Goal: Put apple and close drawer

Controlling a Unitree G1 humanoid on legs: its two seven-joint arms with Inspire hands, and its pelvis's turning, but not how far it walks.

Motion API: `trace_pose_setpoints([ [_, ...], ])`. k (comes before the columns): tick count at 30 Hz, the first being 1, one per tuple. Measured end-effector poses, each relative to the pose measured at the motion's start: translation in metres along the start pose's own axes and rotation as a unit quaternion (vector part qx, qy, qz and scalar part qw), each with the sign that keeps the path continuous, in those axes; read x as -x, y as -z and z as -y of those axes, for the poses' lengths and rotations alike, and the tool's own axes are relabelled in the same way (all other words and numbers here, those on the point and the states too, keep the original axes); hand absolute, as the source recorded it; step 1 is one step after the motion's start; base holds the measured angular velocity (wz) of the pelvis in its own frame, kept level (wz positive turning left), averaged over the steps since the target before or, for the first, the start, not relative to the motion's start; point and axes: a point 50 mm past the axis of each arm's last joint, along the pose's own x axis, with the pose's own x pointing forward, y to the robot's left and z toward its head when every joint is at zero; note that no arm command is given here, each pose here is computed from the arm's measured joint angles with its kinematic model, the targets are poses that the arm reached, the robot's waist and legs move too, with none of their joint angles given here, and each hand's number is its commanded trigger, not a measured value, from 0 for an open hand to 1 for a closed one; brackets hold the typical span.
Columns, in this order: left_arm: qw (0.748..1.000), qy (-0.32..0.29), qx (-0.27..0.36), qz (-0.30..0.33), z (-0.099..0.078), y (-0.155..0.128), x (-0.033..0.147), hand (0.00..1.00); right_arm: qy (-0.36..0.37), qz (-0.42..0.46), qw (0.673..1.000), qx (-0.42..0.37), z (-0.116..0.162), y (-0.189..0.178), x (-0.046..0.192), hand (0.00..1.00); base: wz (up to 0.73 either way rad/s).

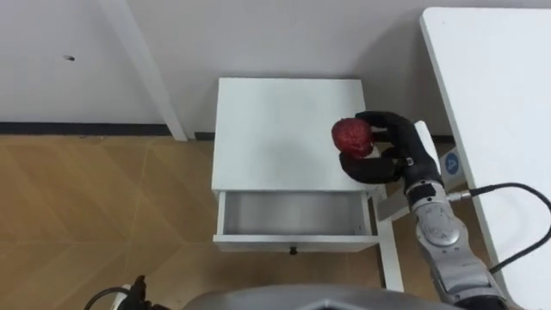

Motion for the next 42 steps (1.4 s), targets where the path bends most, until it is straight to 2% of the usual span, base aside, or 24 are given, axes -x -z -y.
trace_pose_setpoints([
  [16, 1.000, 0.004, -0.014, 0.023, 0.000, -0.014, -0.003, 0.00, -0.087, -0.029, 0.996, 0.004, -0.020, 0.009, 0.008, 1.00, 0.04],
  [25, 1.000, 0.018, -0.007, 0.024, 0.001, -0.016, -0.003, 0.00, -0.116, -0.030, 0.993, 0.010, -0.029, 0.010, 0.011, 1.00, 0.00],
  [32, 0.999, 0.023, -0.004, 0.031, 0.002, -0.020, -0.004, 0.00, -0.130, -0.065, 0.989, 0.010, -0.034, 0.026, 0.020, 1.00, 0.02],
  [33, 0.999, 0.023, -0.004, 0.031, 0.002, -0.020, -0.004, 0.00, -0.131, -0.067, 0.989, 0.011, -0.034, 0.027, 0.021, 0.83, 0.00],
  [34, 0.999, 0.023, -0.003, 0.032, 0.002, -0.021, -0.004, 0.00, -0.132, -0.070, 0.989, 0.015, -0.035, 0.028, 0.022, 0.15, 0.00],
  [35, 0.999, 0.023, -0.003, 0.035, 0.002, -0.021, -0.004, 0.00, -0.133, -0.073, 0.988, 0.020, -0.035, 0.030, 0.022, 0.00, 0.00],
  [42, 0.999, 0.021, 0.008, 0.040, 0.000, -0.022, -0.004, 0.00, -0.133, -0.086, 0.987, 0.023, -0.034, 0.036, 0.024, 0.00, 0.00],
])
